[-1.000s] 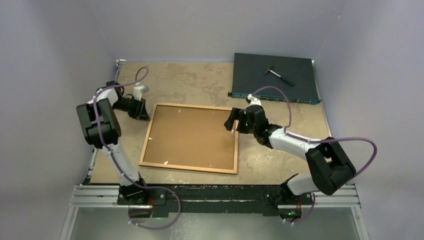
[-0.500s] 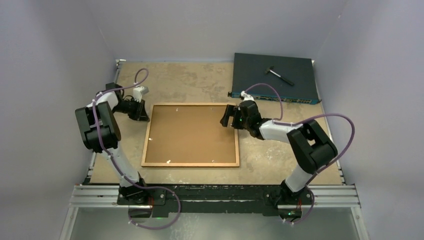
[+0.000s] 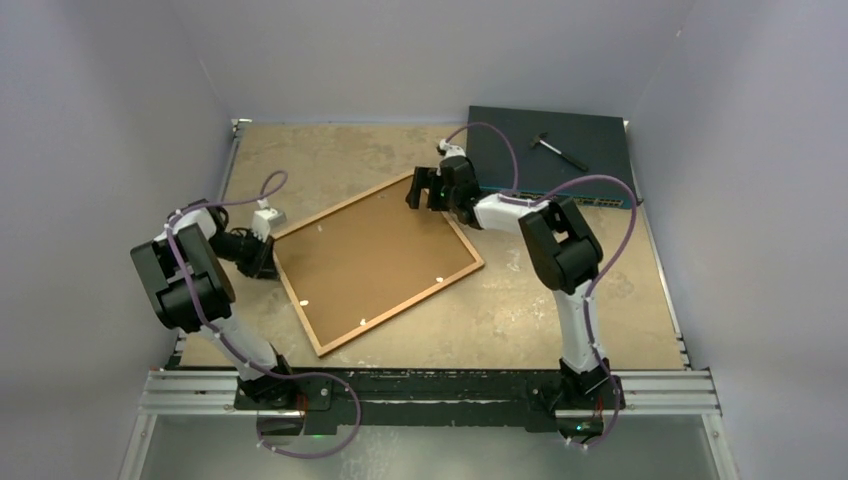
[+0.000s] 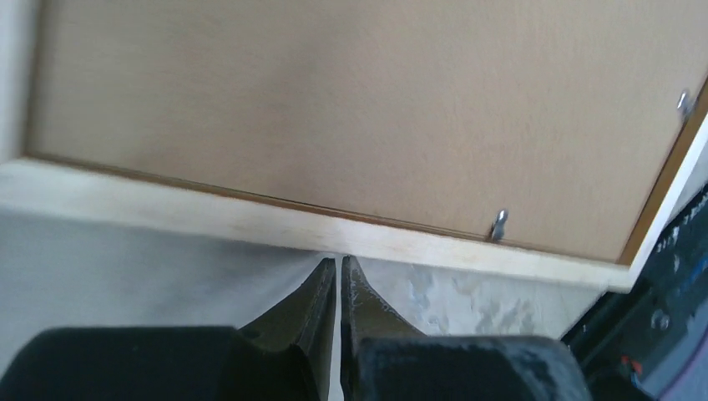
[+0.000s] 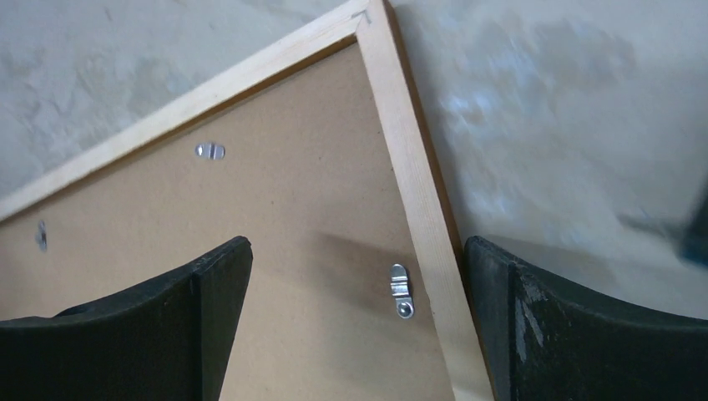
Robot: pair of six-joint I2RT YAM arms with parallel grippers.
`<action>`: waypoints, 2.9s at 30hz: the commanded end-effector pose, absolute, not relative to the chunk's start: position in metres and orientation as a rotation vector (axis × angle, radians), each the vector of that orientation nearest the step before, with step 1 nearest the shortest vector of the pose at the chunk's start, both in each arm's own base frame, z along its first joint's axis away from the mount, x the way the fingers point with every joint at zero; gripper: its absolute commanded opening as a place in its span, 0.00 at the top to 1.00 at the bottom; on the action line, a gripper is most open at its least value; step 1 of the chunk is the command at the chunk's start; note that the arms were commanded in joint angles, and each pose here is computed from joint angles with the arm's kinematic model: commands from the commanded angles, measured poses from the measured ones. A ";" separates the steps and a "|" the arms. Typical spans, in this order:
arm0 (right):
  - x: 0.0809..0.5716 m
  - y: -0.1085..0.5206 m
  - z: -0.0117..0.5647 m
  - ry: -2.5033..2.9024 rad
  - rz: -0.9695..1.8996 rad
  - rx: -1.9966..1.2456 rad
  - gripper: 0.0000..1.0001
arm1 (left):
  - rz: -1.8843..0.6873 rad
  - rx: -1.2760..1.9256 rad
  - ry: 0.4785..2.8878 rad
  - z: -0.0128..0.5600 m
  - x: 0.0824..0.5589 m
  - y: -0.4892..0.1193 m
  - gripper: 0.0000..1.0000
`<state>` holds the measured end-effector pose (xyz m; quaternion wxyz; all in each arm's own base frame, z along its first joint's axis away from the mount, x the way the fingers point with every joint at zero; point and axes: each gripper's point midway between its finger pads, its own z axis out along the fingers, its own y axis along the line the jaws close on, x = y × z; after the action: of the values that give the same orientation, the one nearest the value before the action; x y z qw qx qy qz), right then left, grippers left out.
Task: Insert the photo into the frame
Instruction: Adjust the photo frame at the center of the board.
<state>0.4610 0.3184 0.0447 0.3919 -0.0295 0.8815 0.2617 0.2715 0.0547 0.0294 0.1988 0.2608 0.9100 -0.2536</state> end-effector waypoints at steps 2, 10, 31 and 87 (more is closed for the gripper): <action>0.468 0.388 0.077 2.213 0.805 -0.228 0.01 | -0.934 0.945 2.682 0.014 0.201 0.038 0.91; 0.471 0.347 0.148 2.124 0.597 -0.209 0.01 | -0.754 0.935 2.578 0.081 0.269 0.068 0.61; 0.220 0.305 0.076 2.460 1.180 -0.218 0.01 | -0.606 0.489 2.461 0.055 0.417 0.079 0.48; 0.210 0.523 0.148 1.991 1.284 -0.860 0.06 | -1.113 0.608 2.523 0.048 0.230 0.017 0.65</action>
<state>0.2332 0.4772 0.1267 0.3004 -0.2667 0.8050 0.4365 0.2300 0.0257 0.0408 0.1384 0.1897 0.8985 -0.3708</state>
